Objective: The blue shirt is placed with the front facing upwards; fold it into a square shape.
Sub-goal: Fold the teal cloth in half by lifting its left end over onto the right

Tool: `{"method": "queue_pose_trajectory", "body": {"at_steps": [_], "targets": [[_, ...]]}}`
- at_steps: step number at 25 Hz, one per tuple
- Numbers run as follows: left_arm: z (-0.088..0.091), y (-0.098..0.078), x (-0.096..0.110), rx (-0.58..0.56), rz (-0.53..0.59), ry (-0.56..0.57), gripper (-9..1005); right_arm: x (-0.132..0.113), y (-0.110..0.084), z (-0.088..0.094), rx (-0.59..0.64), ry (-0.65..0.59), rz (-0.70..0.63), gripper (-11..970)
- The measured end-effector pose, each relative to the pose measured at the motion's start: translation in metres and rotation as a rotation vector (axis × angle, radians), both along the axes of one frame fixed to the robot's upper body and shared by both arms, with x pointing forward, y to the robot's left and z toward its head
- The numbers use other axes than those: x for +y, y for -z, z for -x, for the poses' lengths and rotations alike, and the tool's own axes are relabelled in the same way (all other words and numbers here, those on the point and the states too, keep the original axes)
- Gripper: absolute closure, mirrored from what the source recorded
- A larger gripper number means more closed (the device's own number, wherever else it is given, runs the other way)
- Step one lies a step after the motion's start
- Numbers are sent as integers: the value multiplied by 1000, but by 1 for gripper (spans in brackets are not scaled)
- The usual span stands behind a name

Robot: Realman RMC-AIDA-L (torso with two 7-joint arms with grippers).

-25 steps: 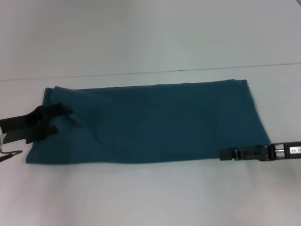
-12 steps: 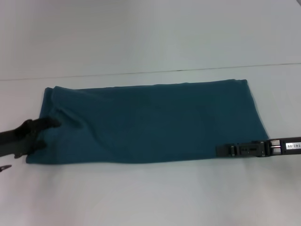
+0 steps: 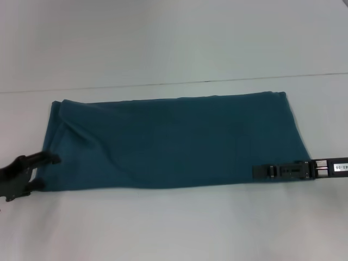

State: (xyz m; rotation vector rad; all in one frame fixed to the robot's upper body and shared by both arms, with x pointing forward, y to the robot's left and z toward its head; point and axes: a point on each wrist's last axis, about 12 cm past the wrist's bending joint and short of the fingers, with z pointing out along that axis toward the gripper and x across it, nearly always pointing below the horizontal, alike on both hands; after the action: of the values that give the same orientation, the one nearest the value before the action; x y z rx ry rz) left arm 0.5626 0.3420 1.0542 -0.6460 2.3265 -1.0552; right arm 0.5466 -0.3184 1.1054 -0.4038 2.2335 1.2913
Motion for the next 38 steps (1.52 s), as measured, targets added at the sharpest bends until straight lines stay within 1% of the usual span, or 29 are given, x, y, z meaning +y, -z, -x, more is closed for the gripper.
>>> {"method": "queue_pose_trajectory", "body": {"at_steps": [3, 6, 8, 10, 14, 15, 16, 19, 23, 38], "targets": [[1, -11, 5, -46, 32, 7, 137, 0, 0, 1, 2, -2, -3, 155], [-6, -28, 9, -107, 42, 19, 137, 0, 0, 1, 2, -4, -4, 155], [-12, -33, 7, -124, 27, 27, 137, 0, 0, 1, 1, -4, -4, 155], [-22, -35, 3, -144, -16, 34, 137, 1, 0, 0, -4, -2, -1, 155], [-39, -33, -14, -222, -144, 60, 137, 2, 0, -2, -10, 4, 3, 155], [-42, -33, -18, -233, -160, 70, 137, 2, 0, -3, -12, 6, 3, 155], [-46, -31, -24, -237, -177, 81, 137, 2, 0, -3, -14, 7, 1, 155], [-50, -26, -30, -208, -184, 86, 138, 3, -1, -4, -19, 11, -4, 155], [-48, -17, -31, -152, -183, 78, 140, 3, -1, -5, -21, 19, -2, 155], [-46, -8, -25, -136, -228, 39, 142, 2, 2, -3, -16, 35, -8, 155]]}}
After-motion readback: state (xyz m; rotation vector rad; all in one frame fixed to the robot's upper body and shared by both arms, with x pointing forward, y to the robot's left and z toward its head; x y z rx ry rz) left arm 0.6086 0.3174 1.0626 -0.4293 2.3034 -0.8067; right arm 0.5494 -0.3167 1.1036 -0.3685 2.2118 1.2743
